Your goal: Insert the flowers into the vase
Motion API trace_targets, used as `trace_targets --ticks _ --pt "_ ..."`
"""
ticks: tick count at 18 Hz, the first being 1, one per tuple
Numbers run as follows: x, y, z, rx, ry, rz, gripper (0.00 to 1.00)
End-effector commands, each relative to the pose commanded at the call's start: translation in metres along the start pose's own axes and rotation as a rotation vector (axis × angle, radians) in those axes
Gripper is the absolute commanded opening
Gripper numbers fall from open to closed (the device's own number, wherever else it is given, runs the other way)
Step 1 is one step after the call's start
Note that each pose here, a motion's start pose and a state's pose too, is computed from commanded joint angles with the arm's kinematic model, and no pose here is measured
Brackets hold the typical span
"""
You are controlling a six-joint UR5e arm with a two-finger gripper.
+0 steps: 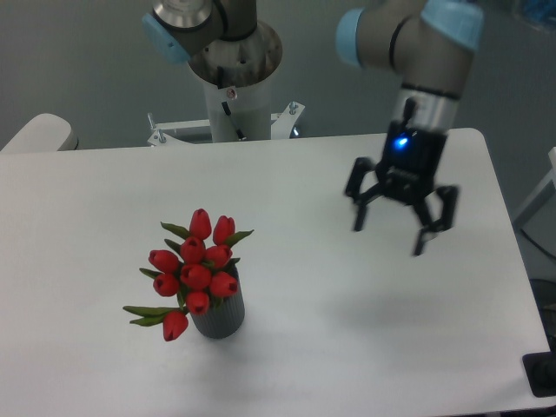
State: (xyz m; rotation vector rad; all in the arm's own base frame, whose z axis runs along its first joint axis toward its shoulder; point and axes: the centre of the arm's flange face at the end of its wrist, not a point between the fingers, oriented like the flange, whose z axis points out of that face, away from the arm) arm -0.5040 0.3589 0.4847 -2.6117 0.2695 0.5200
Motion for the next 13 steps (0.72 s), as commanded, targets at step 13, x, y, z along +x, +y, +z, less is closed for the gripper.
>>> trace_targets --ticks 13 --pt "-0.041 0.077 -0.122 -0.35 0.251 0.212 1.0"
